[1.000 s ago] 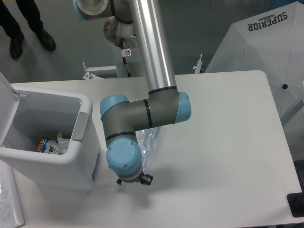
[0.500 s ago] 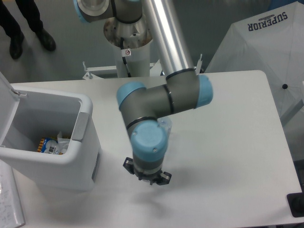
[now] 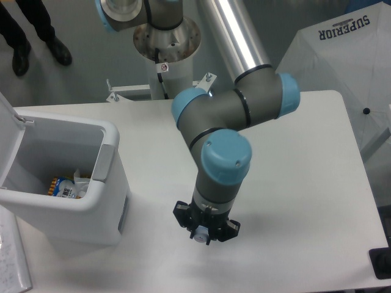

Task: Place the trash in the trash can
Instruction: 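Close the gripper on the bottle and lift it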

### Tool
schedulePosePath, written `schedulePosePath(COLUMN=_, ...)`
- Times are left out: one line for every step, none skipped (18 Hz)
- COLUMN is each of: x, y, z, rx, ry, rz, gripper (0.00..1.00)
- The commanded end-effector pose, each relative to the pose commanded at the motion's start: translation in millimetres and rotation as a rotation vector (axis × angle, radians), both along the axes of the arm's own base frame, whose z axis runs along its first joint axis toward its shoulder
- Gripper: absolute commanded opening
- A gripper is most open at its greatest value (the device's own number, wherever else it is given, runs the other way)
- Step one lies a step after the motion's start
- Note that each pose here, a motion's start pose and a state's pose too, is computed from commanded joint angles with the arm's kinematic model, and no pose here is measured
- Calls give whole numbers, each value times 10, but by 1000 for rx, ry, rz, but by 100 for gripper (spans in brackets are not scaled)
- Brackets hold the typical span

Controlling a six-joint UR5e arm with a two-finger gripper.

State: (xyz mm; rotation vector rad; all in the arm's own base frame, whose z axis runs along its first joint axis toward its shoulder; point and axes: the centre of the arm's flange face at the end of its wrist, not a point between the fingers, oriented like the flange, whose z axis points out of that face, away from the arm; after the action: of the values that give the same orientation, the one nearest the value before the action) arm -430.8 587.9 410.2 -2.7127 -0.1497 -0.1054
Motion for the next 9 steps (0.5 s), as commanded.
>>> schedulePosePath(x=-43, y=-36, z=72, rx=44, ry=-16, rz=1, gripper=4)
schedulePosePath(x=-27, y=-36, z=192, rx=99, ry=-25, rz=0, gripper=4)
schedulePosePath(x=-22, y=-47, z=299, rx=155, ry=-40, rz=-7, gripper=4)
schedulePosePath(x=-60, y=-105, z=408, rx=207, ry=-62, rz=-8, gripper=4)
schedulePosePath(x=-78, y=-154, z=542, rx=263, ry=-77, rz=-13, gripper=4)
schedulePosePath(x=-56, y=-175, z=674, rx=316, ry=-84, rz=-24, gripper=4)
schedulePosePath(x=-25, y=-181, z=779, rx=356, ry=-84, rz=-33, gripper=4)
schedulePosePath(x=-7, y=-179, z=847, rx=381, ry=-81, rz=-30, gripper=4)
schedulePosePath(x=-2, y=-175, z=895, rx=402, ry=-77, rz=-22, gripper=4)
